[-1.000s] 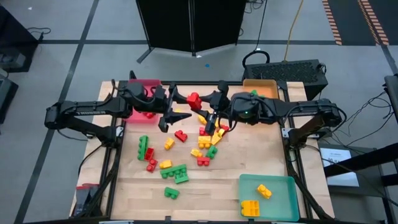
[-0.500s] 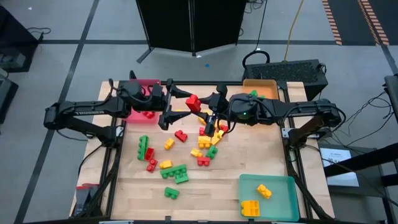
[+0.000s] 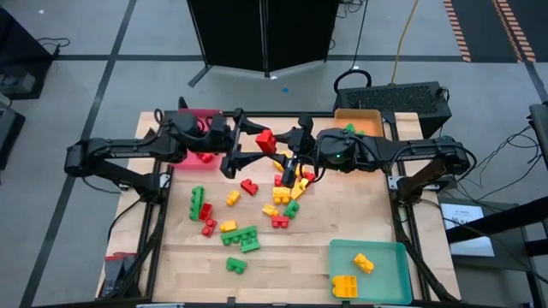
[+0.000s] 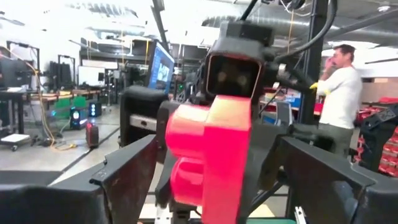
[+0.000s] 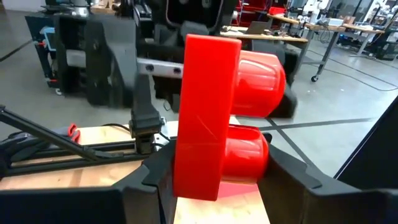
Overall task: Sort blocks
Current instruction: Put the red game piece into the red bin
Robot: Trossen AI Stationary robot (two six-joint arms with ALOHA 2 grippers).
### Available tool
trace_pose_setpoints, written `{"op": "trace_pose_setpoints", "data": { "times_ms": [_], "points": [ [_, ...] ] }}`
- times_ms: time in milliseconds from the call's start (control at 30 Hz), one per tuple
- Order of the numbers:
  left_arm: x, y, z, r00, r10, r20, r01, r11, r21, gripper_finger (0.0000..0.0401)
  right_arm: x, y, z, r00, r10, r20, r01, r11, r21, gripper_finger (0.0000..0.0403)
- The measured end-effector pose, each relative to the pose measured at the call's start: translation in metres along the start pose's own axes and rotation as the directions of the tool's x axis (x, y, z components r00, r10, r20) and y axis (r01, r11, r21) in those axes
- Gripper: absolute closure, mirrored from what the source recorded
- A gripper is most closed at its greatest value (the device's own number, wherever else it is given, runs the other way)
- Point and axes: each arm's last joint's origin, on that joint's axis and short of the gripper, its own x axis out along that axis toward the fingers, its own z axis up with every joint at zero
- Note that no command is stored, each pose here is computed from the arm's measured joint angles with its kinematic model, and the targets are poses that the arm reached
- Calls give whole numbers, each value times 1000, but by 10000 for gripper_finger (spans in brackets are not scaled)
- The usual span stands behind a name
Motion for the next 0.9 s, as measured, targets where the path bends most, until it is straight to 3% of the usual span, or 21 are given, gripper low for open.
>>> {"op": "trace_pose_setpoints", "data": {
  "times_ms": [267, 400, 900],
  "points": [
    [7, 3, -10, 1000, -4, -11, 4, 1000, -4, 59, 0, 0, 0, 1000, 0, -1, 0, 1000, 14, 240],
    [7, 2, -3, 998, -14, 59, 13, 1000, 18, 65, 0, 0, 0, 1000, 0, -3, 0, 1000, 16, 240],
    [7, 2, -2, 997, -17, 69, 15, 1000, 17, 193, 0, 1, 0, 1000, 31, -3, -31, 999, 23, 239]
  ]
}}
